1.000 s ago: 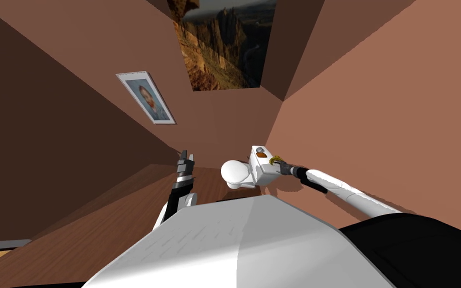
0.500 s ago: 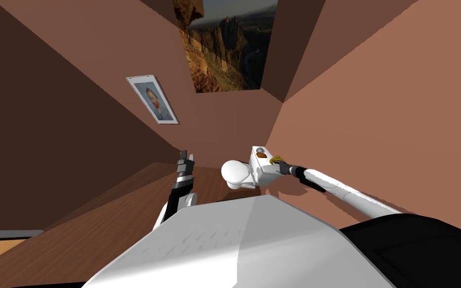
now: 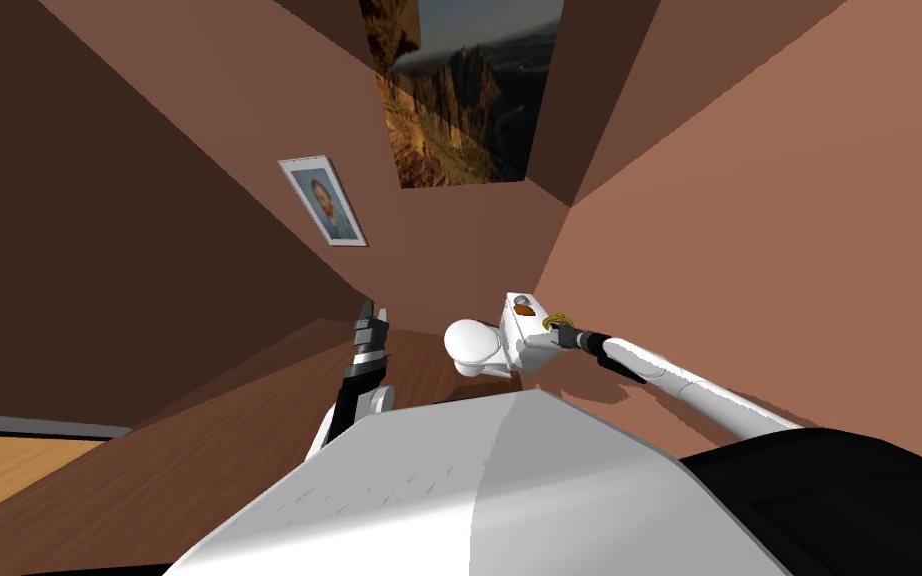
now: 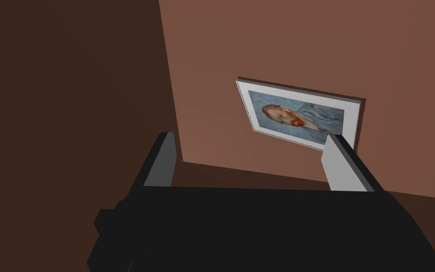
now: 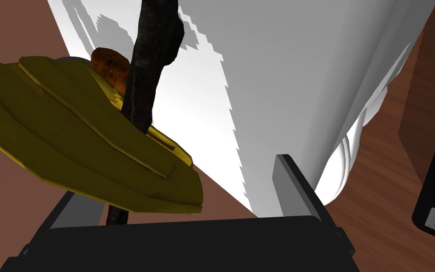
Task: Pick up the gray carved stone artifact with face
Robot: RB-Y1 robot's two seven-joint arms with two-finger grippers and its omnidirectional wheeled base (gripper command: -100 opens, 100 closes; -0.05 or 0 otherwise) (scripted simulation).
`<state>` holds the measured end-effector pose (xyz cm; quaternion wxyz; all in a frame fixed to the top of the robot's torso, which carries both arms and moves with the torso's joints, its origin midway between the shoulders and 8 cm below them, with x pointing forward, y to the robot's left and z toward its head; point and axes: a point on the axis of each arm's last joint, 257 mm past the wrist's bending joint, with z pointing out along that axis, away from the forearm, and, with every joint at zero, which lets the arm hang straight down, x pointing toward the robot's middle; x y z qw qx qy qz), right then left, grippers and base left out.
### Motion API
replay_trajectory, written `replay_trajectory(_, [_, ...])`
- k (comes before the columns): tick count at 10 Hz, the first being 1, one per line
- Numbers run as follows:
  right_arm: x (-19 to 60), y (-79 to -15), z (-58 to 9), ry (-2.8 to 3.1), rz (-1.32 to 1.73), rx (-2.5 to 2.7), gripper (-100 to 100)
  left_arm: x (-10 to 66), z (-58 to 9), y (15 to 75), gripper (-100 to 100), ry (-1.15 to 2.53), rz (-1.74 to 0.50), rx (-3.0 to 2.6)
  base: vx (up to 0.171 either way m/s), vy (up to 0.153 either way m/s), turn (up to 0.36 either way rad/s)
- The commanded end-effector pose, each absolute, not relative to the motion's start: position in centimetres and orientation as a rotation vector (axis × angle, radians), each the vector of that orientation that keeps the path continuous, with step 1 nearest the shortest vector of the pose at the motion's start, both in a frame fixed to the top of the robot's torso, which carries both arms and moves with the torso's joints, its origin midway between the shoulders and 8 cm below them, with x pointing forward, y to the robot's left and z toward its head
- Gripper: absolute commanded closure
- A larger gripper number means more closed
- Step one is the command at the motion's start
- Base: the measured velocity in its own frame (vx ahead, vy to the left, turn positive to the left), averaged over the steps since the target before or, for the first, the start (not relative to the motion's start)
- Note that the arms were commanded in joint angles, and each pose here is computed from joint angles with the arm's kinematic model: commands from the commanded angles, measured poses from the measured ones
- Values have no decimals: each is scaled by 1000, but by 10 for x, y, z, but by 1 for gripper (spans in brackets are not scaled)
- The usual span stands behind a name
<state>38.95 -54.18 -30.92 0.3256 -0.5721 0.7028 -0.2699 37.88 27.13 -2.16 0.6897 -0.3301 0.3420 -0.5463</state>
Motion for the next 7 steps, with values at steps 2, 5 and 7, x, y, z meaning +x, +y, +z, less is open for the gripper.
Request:
replay_trajectory(2, [393,-542,-311,1857,-718,-1500,-100,379,-22,271,0,765,-1222,-738,-89,-39,83])
replay_trajectory(5, [391,-547,-312,1891,-723,-1476,-100,379,-22,271,0,765,-1221,-738,0,-1,-13])
replay_trajectory(7, [401,-544,-312,1889,-734,-1470,-100,379,-22,271,0,765,-1222,-738,-110,-44,218])
